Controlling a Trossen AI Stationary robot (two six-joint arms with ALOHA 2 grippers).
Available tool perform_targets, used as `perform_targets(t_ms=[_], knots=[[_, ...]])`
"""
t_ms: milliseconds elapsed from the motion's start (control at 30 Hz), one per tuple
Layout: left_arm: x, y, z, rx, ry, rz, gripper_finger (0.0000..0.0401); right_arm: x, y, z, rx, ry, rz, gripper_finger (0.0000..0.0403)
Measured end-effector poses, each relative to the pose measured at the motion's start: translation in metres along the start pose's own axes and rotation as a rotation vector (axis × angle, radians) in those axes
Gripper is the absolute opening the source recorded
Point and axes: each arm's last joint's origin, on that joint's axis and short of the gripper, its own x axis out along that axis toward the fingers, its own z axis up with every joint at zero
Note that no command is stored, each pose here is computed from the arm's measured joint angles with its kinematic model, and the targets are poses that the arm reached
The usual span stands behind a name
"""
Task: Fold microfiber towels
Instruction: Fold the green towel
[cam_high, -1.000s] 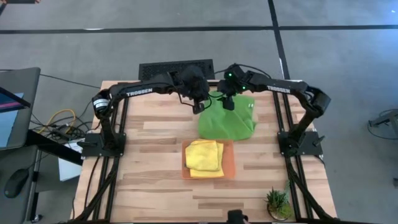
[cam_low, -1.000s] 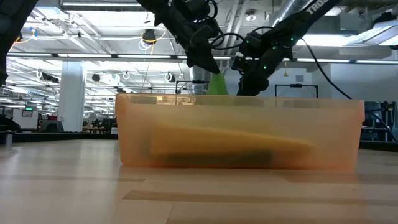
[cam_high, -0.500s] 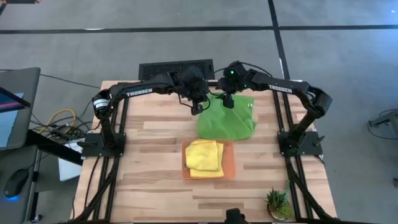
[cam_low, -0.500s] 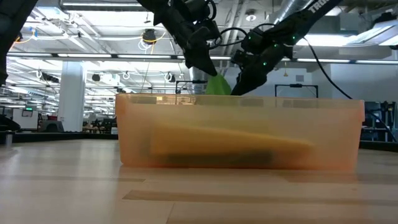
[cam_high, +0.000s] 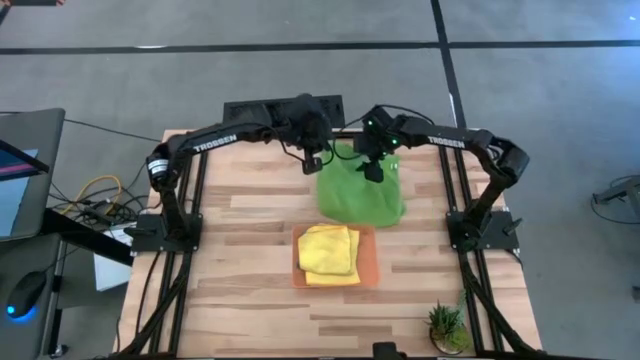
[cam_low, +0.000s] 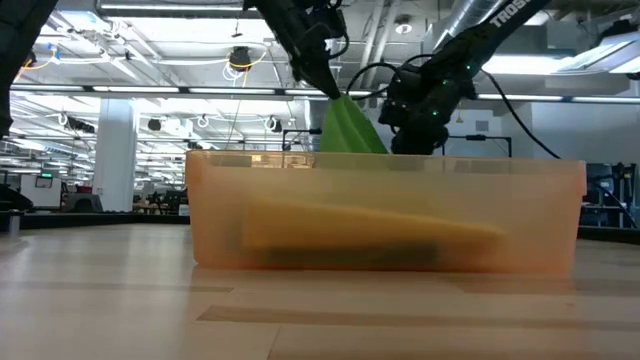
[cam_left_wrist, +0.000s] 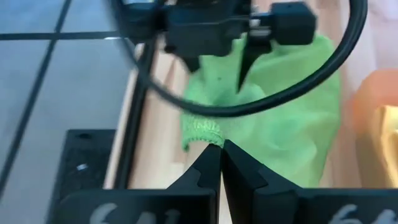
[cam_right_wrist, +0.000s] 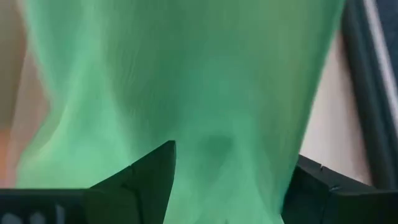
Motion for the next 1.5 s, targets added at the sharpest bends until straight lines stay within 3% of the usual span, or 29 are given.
perform_targets(t_ms=[267, 367, 633, 967, 1100, 1300, 1500], knots=[[-0.026, 0.006, 0.010, 0.026, 0.033, 0.070, 0.0000, -0.001, 0.005, -0.017, 0.093, 0.197, 0.009, 0.0260], [-0.034, 0.007, 0.012, 0.027, 0.048, 0.091, 0.0000, -0.002, 0.005, -0.019, 0.101, 0.211, 0.009, 0.0260], [-0.052, 0.009, 0.021, 0.019, 0.023, 0.111, 0.0000, -0.002, -0.006, -0.011, 0.067, 0.133, -0.105, 0.0245], [-0.054, -0.004, 0.024, 0.027, 0.026, 0.066, 0.0000, -0.005, -0.022, 0.001, 0.016, -0.017, -0.228, 0.0228], [-0.057, -0.010, 0.027, 0.040, 0.026, 0.062, 0.0000, -0.003, -0.024, 0.000, 0.000, -0.015, -0.230, 0.0228], [-0.079, -0.010, 0.039, 0.045, -0.043, 0.076, 0.0000, 0.007, -0.025, -0.003, -0.073, 0.015, -0.213, 0.0225], [-0.104, -0.008, 0.047, 0.044, -0.098, 0.085, 0.0000, 0.021, -0.028, -0.008, -0.072, 0.037, -0.193, 0.0222]])
